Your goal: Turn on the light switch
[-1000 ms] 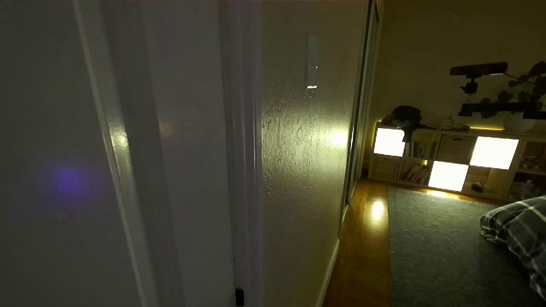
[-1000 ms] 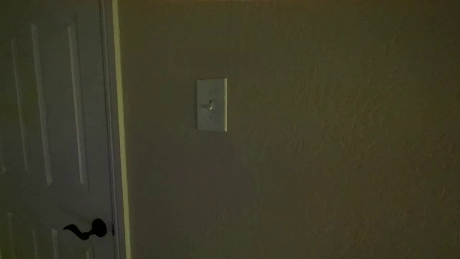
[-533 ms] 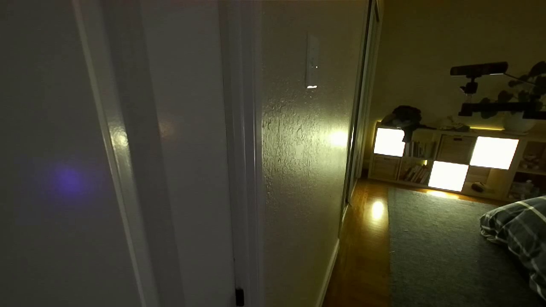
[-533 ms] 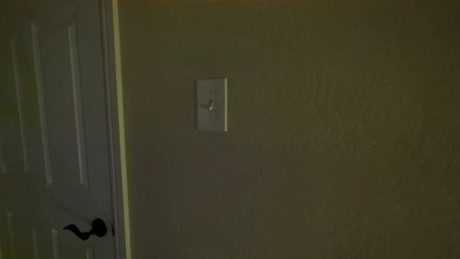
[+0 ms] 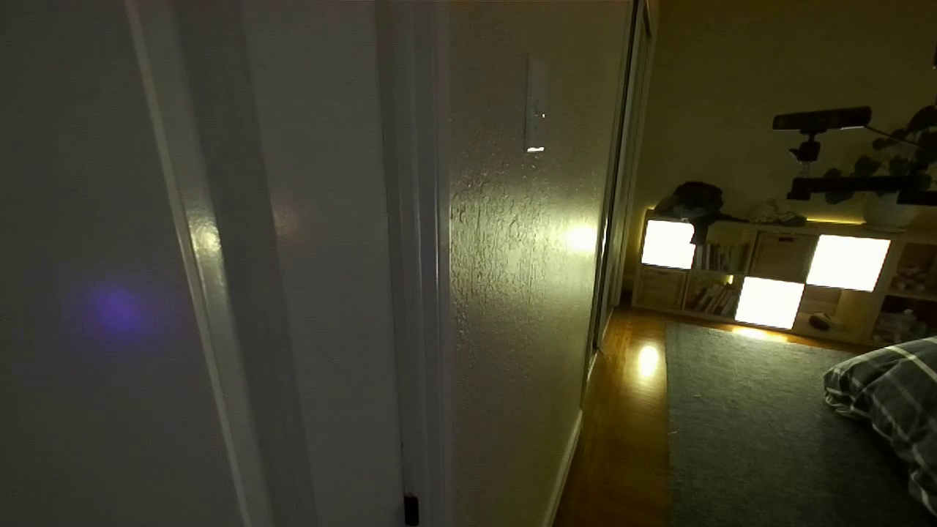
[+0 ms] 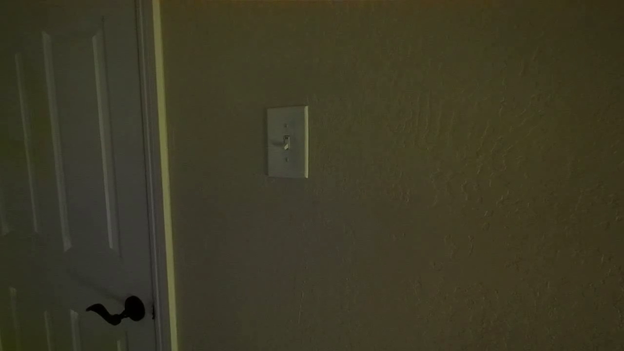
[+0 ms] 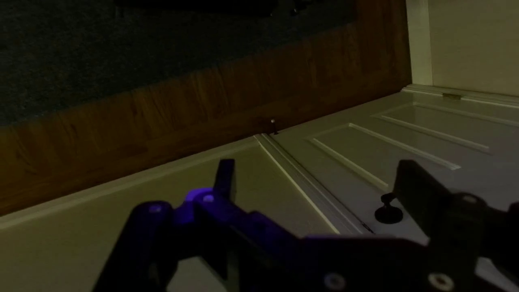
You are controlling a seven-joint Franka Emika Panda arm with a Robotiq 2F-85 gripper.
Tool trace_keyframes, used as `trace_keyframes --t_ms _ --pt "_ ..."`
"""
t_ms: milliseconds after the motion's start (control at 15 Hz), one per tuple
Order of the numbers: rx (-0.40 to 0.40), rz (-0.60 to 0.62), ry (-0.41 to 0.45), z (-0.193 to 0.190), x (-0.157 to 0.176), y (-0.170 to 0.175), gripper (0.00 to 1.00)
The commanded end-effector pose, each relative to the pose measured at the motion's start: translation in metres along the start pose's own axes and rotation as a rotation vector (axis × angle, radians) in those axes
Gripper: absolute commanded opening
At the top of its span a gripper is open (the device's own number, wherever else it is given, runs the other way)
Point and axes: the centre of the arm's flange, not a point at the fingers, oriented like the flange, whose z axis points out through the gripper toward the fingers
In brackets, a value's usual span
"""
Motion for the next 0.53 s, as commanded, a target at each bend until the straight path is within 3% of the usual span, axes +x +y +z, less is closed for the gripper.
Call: trace_keyframes --t_ms 0,467 --pt "-0.031 -0.032 0.047 0.014 0.023 -0.004 1.0" --pt "-0.107 -0.107 0.256 0.027 0.096 -0.001 1.0"
